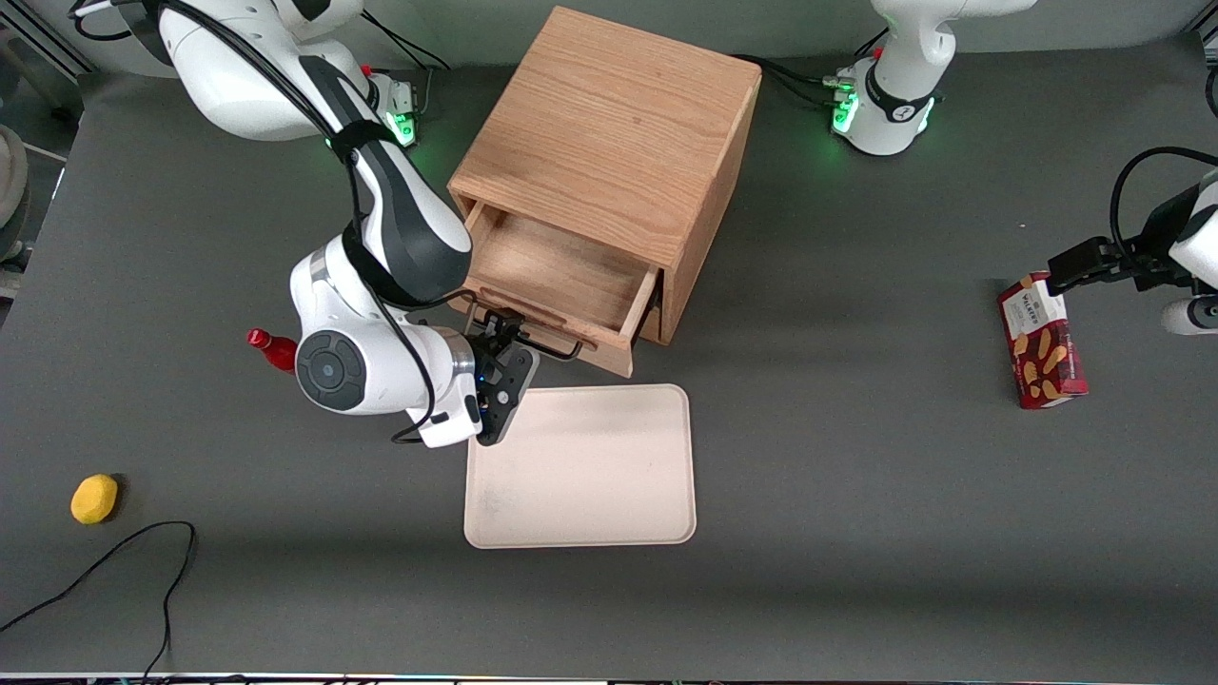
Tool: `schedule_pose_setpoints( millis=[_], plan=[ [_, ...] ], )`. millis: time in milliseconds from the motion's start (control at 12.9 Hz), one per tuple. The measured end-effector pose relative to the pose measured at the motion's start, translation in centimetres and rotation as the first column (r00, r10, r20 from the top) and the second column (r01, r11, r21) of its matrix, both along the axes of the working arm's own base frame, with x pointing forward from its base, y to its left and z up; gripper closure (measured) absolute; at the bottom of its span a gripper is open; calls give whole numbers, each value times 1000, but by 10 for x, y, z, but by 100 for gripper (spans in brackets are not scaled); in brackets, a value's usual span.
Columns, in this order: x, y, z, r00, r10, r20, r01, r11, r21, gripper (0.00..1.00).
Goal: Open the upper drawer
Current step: 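Pull the upper drawer outward by its handle with the right gripper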
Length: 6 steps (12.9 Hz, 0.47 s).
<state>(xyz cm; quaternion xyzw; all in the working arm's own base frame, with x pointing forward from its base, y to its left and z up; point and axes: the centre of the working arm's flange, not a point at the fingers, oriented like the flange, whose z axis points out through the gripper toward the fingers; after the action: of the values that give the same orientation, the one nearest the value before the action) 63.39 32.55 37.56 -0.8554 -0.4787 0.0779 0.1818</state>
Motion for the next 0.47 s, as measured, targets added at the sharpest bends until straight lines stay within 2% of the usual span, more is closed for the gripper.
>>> schedule_pose_setpoints(
  millis=[467],
  plan=[
    [11,-3,-4,1000,-7,8,7,1000,3,0]
  ],
)
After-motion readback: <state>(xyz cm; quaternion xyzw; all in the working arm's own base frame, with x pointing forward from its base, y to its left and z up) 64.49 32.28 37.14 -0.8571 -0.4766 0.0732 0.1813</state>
